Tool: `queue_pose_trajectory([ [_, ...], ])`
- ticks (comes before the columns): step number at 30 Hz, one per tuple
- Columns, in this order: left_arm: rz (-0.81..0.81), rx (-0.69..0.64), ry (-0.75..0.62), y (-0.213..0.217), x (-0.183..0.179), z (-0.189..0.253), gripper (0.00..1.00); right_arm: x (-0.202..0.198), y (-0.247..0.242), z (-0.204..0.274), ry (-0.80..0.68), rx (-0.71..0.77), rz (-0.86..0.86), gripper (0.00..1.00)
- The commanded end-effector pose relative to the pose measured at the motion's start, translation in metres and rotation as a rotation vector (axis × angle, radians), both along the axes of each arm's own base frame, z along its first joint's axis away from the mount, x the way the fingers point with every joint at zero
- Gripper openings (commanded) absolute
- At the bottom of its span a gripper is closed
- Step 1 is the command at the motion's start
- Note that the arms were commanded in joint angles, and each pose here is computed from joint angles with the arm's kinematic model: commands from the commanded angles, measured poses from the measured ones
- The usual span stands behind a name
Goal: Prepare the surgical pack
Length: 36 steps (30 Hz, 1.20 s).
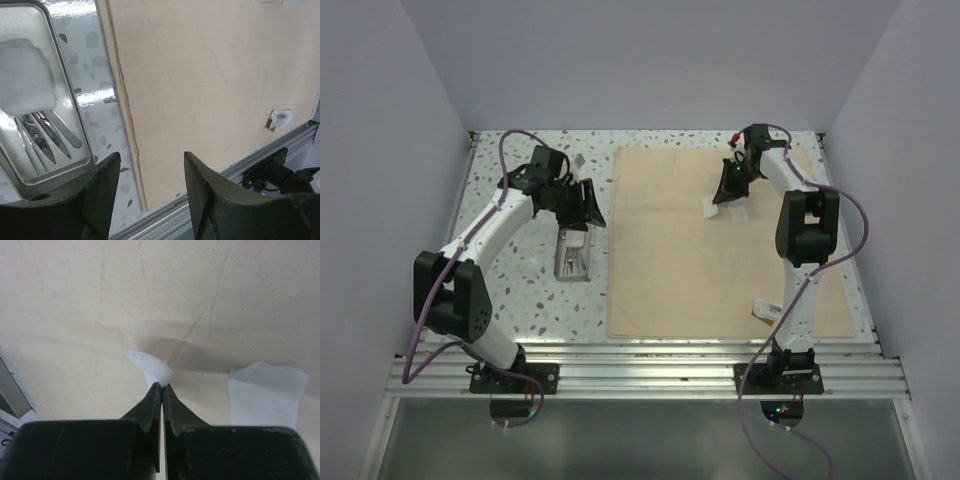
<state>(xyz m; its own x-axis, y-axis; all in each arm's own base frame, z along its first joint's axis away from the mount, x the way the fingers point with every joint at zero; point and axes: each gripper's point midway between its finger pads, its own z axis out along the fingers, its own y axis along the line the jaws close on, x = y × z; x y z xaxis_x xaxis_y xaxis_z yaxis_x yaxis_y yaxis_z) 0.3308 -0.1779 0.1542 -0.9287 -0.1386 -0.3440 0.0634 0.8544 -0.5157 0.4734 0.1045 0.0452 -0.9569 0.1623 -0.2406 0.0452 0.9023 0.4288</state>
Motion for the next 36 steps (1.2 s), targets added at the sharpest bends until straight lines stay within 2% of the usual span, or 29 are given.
queue_pose_trajectory([
  [1,-0.036,-0.033,-0.047,-0.009,0.01,0.005,0.57,0.002,-0.01,0.044,-0.054,-0.06,0.022,0.0],
  [7,-0.069,-0.035,-0.045,-0.011,0.008,0.0,0.57,-0.01,-0.029,0.046,-0.009,-0.173,0.026,0.0],
  [15,-0.098,-0.036,-0.033,-0.012,0.006,-0.007,0.57,-0.022,-0.041,0.042,0.029,-0.172,0.023,0.0],
  [36,-0.109,-0.036,-0.012,-0.013,0.006,-0.014,0.57,-0.006,-0.066,0.036,0.003,-0.233,0.002,0.0],
])
